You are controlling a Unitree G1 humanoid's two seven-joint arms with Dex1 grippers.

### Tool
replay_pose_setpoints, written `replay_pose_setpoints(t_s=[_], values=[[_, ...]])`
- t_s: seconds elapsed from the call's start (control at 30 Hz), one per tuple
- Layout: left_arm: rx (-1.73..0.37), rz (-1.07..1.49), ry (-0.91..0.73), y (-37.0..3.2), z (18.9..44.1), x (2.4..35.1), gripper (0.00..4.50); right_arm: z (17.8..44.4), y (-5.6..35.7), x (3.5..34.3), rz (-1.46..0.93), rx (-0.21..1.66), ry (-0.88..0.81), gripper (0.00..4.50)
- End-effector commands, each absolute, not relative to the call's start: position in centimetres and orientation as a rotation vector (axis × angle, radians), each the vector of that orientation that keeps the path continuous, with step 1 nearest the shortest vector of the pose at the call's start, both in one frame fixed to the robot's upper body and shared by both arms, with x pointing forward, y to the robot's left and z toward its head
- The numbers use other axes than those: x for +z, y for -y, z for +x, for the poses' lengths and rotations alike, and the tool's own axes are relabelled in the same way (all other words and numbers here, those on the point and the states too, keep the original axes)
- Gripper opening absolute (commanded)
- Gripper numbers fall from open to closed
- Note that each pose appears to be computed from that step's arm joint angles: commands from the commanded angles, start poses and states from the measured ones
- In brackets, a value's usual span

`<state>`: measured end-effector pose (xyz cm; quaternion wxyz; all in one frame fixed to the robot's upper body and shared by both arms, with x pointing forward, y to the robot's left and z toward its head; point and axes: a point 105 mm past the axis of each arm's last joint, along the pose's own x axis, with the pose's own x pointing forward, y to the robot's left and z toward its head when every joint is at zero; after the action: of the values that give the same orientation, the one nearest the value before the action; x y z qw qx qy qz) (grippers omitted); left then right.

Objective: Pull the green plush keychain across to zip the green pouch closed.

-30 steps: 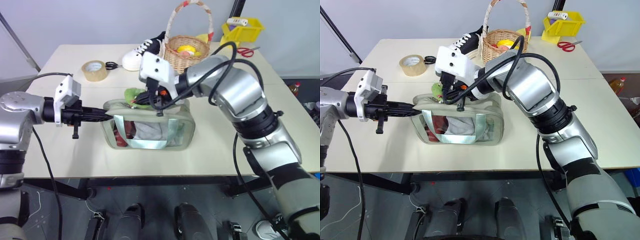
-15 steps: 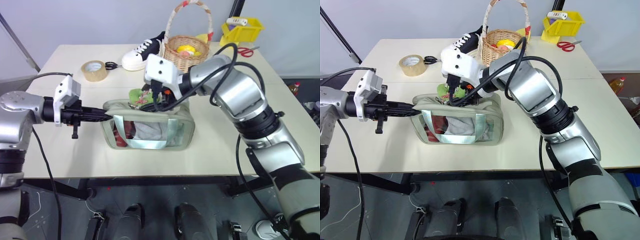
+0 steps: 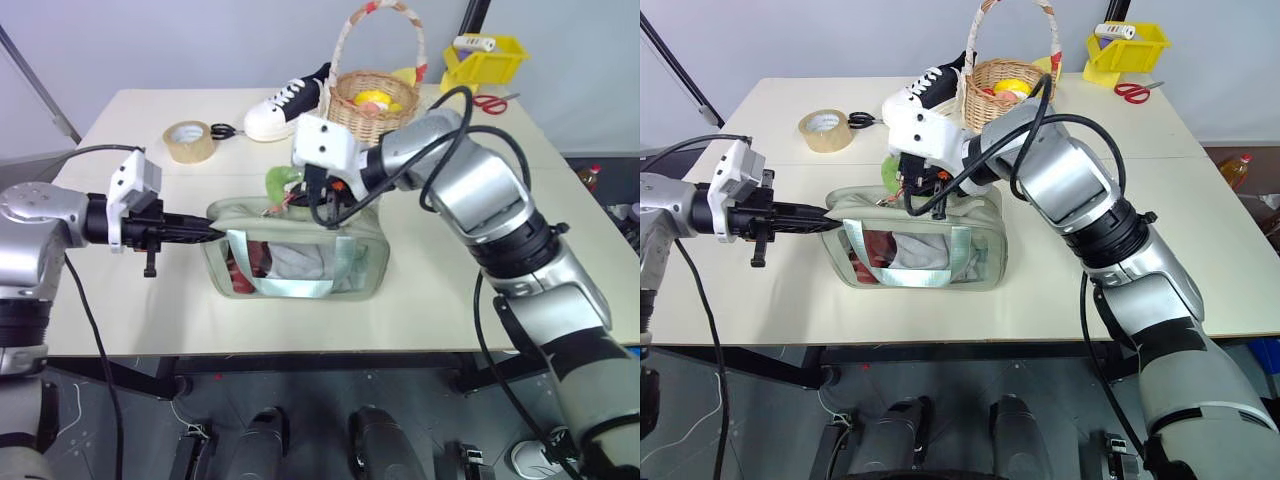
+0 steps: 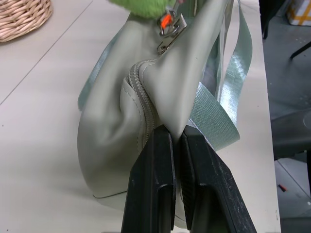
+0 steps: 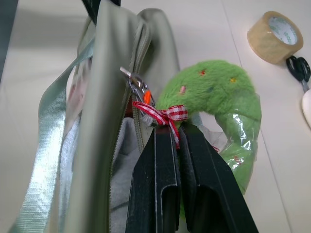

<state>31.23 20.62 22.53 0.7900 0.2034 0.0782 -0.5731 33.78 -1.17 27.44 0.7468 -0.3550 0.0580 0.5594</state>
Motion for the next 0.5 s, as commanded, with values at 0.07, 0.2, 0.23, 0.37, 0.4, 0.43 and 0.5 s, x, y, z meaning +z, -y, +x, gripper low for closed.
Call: replay_pose_setpoints(t_s=[0.07,0.2,0.23,0.37,0.4,0.43,0.5], values=[[-1.223,0.457,-0.168,-20.8,31.2,22.9,0.0,32.8,5.0,30.2,-0.78,1.152,-0.081,0.07],[-1.216,0.456,-0.176,-21.0,31.2,22.8,0.0,33.1,9.8,29.1,-0.83,1.008,-0.165,0.07],[-1.215,0.456,-0.176,-21.0,31.1,22.8,0.0,33.2,10.8,28.9,-0.845,0.973,-0.181,0.07],[-1.207,0.457,-0.183,-21.2,31.0,22.6,0.0,32.7,16.7,27.9,-0.845,0.807,-0.281,0.07],[-1.206,0.458,-0.184,-21.3,31.0,22.6,0.0,32.7,17.7,27.8,-0.849,0.775,-0.297,0.07],[-1.204,0.458,-0.182,-21.3,31.0,22.7,0.0,32.9,19.2,27.5,-0.853,0.713,-0.323,0.07],[-1.198,0.46,-0.178,-21.4,31.1,22.9,0.0,33.3,22.1,26.8,-0.877,0.59,-0.374,0.07]])
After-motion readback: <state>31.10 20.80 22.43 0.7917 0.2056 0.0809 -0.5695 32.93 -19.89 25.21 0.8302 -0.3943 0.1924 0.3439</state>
